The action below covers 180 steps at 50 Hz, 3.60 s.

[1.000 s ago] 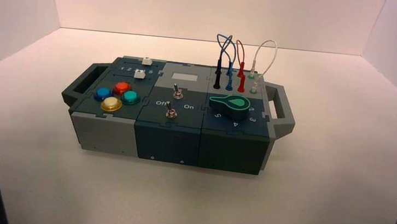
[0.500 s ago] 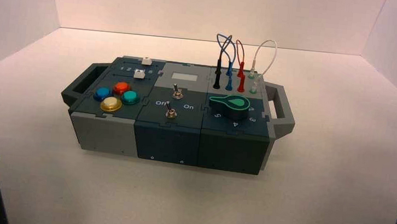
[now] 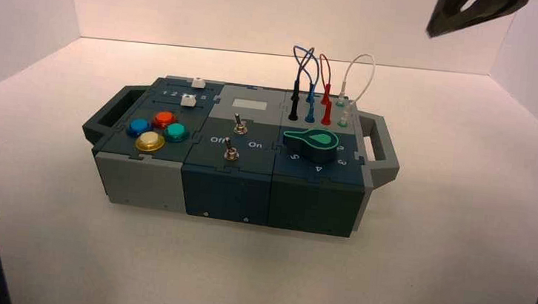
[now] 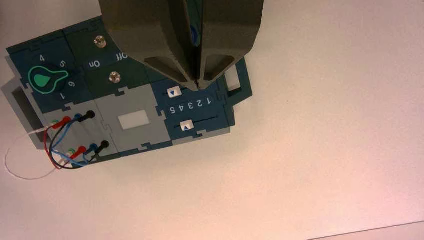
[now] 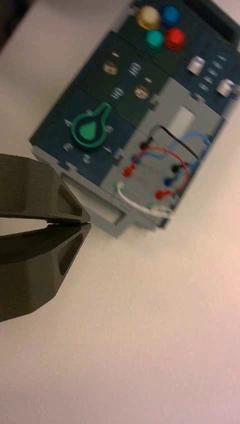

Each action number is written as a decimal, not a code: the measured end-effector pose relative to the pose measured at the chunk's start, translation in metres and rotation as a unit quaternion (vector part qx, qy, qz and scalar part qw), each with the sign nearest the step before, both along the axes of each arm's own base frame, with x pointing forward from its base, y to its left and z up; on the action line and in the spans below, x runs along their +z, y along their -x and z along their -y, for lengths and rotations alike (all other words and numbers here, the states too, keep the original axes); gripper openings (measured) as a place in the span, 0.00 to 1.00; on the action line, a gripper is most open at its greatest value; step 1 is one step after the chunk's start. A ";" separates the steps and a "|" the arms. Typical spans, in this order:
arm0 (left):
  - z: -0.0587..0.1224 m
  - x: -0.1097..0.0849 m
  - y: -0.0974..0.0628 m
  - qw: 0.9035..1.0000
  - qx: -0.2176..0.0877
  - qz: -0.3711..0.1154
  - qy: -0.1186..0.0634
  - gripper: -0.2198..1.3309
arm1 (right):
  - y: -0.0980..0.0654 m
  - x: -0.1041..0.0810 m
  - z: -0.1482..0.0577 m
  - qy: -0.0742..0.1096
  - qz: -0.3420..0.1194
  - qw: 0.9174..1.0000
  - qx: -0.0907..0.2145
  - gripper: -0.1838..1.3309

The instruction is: Turn the knob to position 5.

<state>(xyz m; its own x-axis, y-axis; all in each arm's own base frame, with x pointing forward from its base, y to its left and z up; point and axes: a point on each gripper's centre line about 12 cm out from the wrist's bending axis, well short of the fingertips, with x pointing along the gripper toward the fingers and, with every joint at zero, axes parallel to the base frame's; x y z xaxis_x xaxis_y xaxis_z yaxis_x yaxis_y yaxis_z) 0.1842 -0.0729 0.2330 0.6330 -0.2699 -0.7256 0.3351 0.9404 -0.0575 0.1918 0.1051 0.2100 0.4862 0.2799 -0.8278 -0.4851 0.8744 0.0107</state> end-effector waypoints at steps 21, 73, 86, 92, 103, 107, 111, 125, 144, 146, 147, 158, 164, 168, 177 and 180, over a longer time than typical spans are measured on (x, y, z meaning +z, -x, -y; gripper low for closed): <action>0.035 -0.026 0.006 0.994 -0.084 -0.057 -0.027 0.04 | 0.001 -0.019 -0.033 0.037 -0.061 0.996 0.062 0.03; 0.044 -0.036 0.005 0.992 -0.102 -0.070 -0.038 0.04 | -0.043 -0.082 -0.131 0.183 -0.156 0.936 0.258 0.03; 0.044 -0.036 0.005 0.991 -0.103 -0.069 -0.039 0.04 | -0.045 -0.089 -0.147 0.195 -0.165 0.925 0.280 0.03; 0.044 -0.036 0.005 0.991 -0.103 -0.069 -0.039 0.04 | -0.044 -0.094 -0.148 0.199 -0.170 0.923 0.284 0.03; 0.044 -0.036 0.005 0.991 -0.104 -0.069 -0.040 0.04 | -0.043 -0.096 -0.149 0.200 -0.173 0.921 0.285 0.03; 0.044 -0.036 0.005 0.991 -0.104 -0.069 -0.041 0.04 | -0.043 -0.096 -0.149 0.200 -0.173 0.921 0.285 0.03; 0.044 -0.037 0.005 0.991 -0.104 -0.069 -0.041 0.04 | -0.043 -0.096 -0.149 0.198 -0.175 0.922 0.284 0.03; 0.044 -0.036 0.004 0.991 -0.104 -0.068 -0.042 0.04 | -0.032 -0.100 -0.151 0.201 -0.183 0.916 0.294 0.03; 0.044 -0.036 0.004 0.991 -0.105 -0.067 -0.044 0.04 | -0.023 -0.103 -0.153 0.207 -0.188 0.910 0.305 0.03; 0.043 -0.036 0.004 0.991 -0.104 -0.068 -0.043 0.04 | -0.023 -0.103 -0.153 0.207 -0.188 0.910 0.305 0.03; 0.044 -0.037 0.005 0.991 -0.105 -0.069 -0.044 0.04 | -0.023 -0.103 -0.154 0.207 -0.188 0.910 0.305 0.03; 0.044 -0.036 0.004 0.991 -0.105 -0.068 -0.043 0.04 | -0.025 -0.102 -0.155 0.206 -0.180 0.912 0.306 0.03; 0.044 -0.036 0.004 0.991 -0.106 -0.067 -0.044 0.04 | -0.028 -0.101 -0.157 0.204 -0.167 0.914 0.308 0.03; 0.043 -0.036 0.004 0.991 -0.106 -0.065 -0.047 0.04 | -0.031 -0.098 -0.160 0.199 -0.156 0.917 0.308 0.03; 0.042 -0.036 0.003 0.991 -0.107 -0.062 -0.052 0.04 | -0.032 -0.078 -0.158 0.190 -0.143 0.923 0.301 0.03; 0.042 -0.037 0.004 0.991 -0.108 -0.063 -0.053 0.04 | -0.032 -0.073 -0.156 0.190 -0.145 0.924 0.298 0.03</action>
<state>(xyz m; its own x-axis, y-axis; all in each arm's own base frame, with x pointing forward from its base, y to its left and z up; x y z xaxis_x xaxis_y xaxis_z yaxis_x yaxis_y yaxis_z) 0.1806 -0.1151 0.1960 0.4711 -0.3065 -0.8271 0.5251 0.8509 -0.0163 0.2238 0.2610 0.1373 0.0821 0.0889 -0.9927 -0.9066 0.4203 -0.0373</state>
